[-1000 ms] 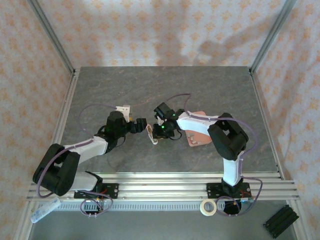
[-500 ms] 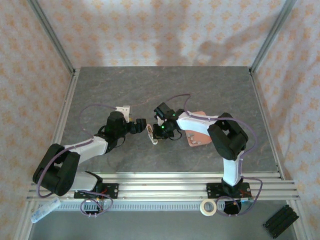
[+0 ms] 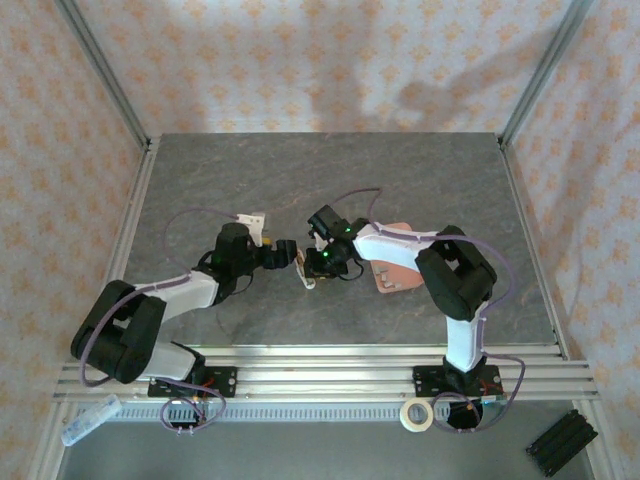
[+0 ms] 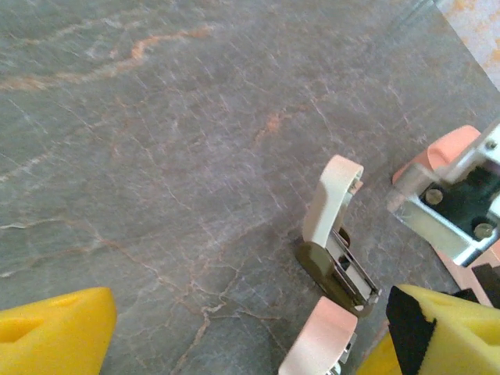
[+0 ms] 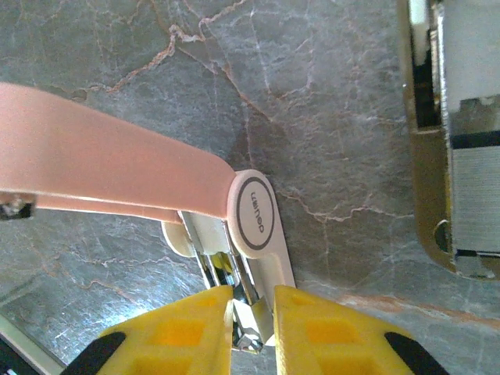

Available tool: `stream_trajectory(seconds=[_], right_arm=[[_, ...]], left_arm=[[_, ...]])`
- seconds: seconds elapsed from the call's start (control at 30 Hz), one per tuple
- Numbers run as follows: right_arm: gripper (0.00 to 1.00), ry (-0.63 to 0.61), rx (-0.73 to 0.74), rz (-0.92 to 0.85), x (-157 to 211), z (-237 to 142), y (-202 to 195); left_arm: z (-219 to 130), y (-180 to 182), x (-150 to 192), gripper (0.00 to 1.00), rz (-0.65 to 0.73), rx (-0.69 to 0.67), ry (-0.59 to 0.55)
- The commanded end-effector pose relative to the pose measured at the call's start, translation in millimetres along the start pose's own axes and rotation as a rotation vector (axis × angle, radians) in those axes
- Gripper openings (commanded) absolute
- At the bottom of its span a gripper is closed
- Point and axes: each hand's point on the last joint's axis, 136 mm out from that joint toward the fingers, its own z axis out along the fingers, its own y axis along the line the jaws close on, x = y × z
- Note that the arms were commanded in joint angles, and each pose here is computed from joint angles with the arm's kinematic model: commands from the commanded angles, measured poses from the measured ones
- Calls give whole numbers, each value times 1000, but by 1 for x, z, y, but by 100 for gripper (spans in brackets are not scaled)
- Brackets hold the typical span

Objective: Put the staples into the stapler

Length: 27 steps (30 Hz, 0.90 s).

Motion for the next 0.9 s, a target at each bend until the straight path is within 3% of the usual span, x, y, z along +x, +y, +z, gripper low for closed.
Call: stream_trajectory(seconds=[0.0, 0.5, 0.87], right_arm=[[22, -74, -7, -15, -9, -21, 7], [25, -160, 50, 34, -10, -48, -24], [24, -177, 78, 58, -10, -55, -40]], left_arm=[[6, -17, -17, 89, 8, 87, -26], [31, -41, -7, 86, -16, 275, 37], [20, -72, 13, 82, 46, 404, 106]])
